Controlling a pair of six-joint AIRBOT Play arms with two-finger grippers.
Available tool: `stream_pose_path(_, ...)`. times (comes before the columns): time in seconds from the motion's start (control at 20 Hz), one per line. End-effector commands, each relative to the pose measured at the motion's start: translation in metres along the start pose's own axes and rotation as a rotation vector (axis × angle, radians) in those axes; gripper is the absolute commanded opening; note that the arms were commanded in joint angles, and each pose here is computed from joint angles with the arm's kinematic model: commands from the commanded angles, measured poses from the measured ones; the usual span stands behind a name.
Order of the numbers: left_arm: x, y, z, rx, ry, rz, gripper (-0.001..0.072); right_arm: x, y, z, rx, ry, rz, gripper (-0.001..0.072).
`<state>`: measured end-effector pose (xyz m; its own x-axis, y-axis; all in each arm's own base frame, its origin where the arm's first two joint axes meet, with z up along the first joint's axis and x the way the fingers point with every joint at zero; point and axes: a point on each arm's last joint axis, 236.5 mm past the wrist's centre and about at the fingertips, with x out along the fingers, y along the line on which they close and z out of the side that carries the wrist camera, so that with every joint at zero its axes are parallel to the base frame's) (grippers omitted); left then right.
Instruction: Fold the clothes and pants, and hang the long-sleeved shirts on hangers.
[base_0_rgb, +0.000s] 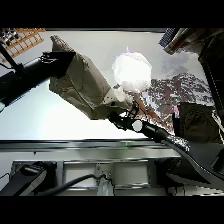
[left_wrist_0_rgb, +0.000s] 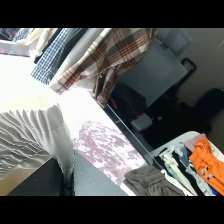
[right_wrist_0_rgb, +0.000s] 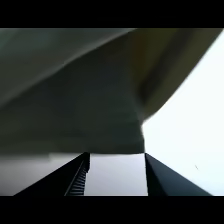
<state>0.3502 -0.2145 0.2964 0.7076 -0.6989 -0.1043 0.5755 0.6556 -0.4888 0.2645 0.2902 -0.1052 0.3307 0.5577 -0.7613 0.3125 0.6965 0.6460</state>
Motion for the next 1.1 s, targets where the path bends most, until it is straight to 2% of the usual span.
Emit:
stream_pose_path(0.0,0.002,0.003,-0.002,-0.003,0.007,0.005,0.0006,-0.022,0.01,-0.022,-0.495,0.103,-0.004,0.0457)
stream_pose_path(0.25,0.003,0.004,-0.003,-0.005,0.009,0.007,0.0006,-0.051,0.038,0.008,-0.932,0.003,-0.042,0.0458)
stream_pose_path(0.4,0.003,0.004,-0.003,-0.005,0.009,0.006,0.0006,-0.053,0.039,0.019,-1.034,-0.009,-0.089,0.0459)
stream_pose_path(0.65,0.004,0.006,-0.001,-0.004,0.001,0.011,0.0006,-0.035,0.037,-0.008,-1.302,0.059,-0.145,0.046)
stream_pose_path(1.05,0.003,0.014,0.015,-0.008,-0.068,0.045,0.0006,-0.004,0.029,-0.011,-1.242,0.106,-0.193,0.0482)
